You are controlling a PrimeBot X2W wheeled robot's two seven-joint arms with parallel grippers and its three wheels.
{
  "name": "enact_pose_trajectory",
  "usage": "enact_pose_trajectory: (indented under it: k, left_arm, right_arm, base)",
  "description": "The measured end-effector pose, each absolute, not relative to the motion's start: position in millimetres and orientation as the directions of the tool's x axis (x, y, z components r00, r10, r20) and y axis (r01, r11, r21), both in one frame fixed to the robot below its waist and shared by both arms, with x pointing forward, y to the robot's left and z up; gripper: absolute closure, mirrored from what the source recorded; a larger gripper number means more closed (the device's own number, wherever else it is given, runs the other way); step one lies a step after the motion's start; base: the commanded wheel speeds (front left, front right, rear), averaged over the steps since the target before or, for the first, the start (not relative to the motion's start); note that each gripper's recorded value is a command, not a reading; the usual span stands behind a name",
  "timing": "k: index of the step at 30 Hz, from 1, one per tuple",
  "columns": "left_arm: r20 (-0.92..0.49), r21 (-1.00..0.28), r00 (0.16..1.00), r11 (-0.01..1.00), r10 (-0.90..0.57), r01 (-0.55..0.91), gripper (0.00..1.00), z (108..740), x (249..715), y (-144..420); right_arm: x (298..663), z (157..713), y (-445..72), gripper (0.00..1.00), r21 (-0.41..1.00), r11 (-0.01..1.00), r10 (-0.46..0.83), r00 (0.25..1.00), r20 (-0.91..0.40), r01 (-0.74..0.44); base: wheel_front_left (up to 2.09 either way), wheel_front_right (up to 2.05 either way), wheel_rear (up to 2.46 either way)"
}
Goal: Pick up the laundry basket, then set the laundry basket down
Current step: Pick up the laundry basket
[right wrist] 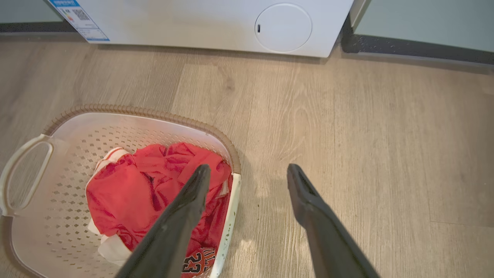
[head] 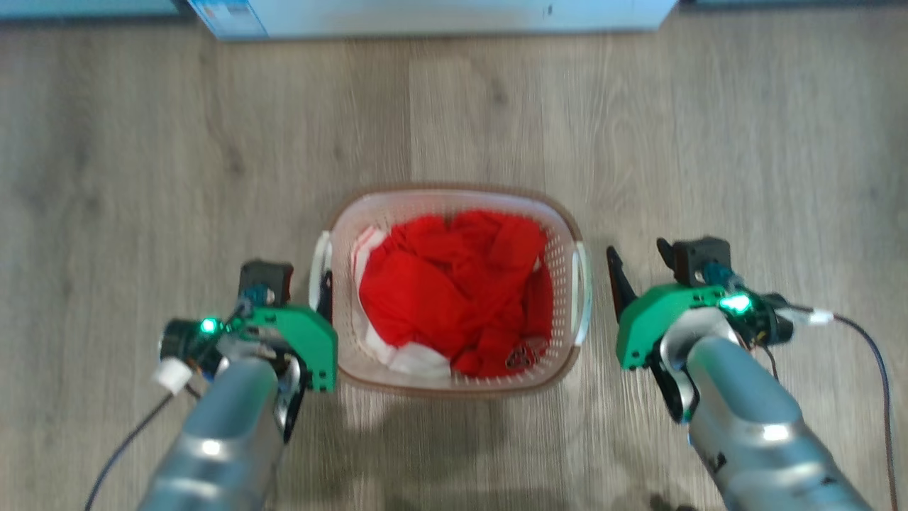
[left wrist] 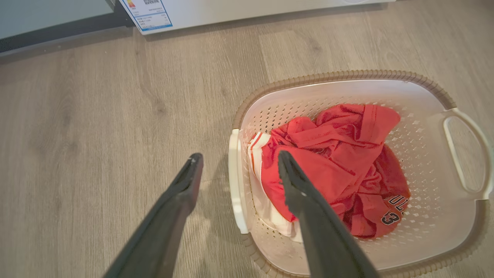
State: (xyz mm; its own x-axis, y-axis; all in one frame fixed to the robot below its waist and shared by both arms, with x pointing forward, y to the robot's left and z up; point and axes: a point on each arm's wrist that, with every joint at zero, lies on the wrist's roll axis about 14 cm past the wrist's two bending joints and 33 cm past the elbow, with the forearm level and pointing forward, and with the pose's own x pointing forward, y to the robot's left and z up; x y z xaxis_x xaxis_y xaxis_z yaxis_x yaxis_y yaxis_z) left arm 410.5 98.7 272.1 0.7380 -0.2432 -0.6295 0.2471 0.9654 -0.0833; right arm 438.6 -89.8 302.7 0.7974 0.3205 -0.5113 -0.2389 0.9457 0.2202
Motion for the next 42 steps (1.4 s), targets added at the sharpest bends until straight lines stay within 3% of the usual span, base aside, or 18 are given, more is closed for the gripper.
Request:
enact_pose_trajectory:
  k: [12, 23, 34, 42]
  left_arm:
    - [-0.798, -0.094, 0.547, 0.949, -0.252, 0.300, 0.00, 192.2, 410.0, 102.1]
    - [-0.868, -0.108, 0.430, 0.939, -0.250, 0.327, 0.00, 151.8, 409.9, 101.5]
    - [-0.894, -0.134, 0.363, 0.931, -0.261, 0.339, 0.00, 135.7, 400.0, 100.2]
    - [-0.910, -0.146, 0.317, 0.921, -0.268, 0.360, 0.00, 124.0, 398.7, 99.1]
  right_arm:
    - [436.3, 219.3, -89.6, 0.00, 0.269, 0.944, 0.329, 0.633, -0.700, -0.193]
    - [435.6, 178.8, -74.2, 0.00, 0.330, 0.927, 0.372, 0.536, -0.758, -0.178]
    - [420.2, 157.4, -68.7, 0.00, 0.350, 0.921, 0.388, 0.443, -0.808, -0.170]
    - [426.4, 144.8, -63.9, 0.00, 0.355, 0.917, 0.399, 0.415, -0.818, -0.181]
  base:
    - [0.00, 0.00, 0.00]
    - [0.00, 0.00, 0.00]
    - [0.00, 0.00, 0.00]
    - [0.00, 0.00, 0.00]
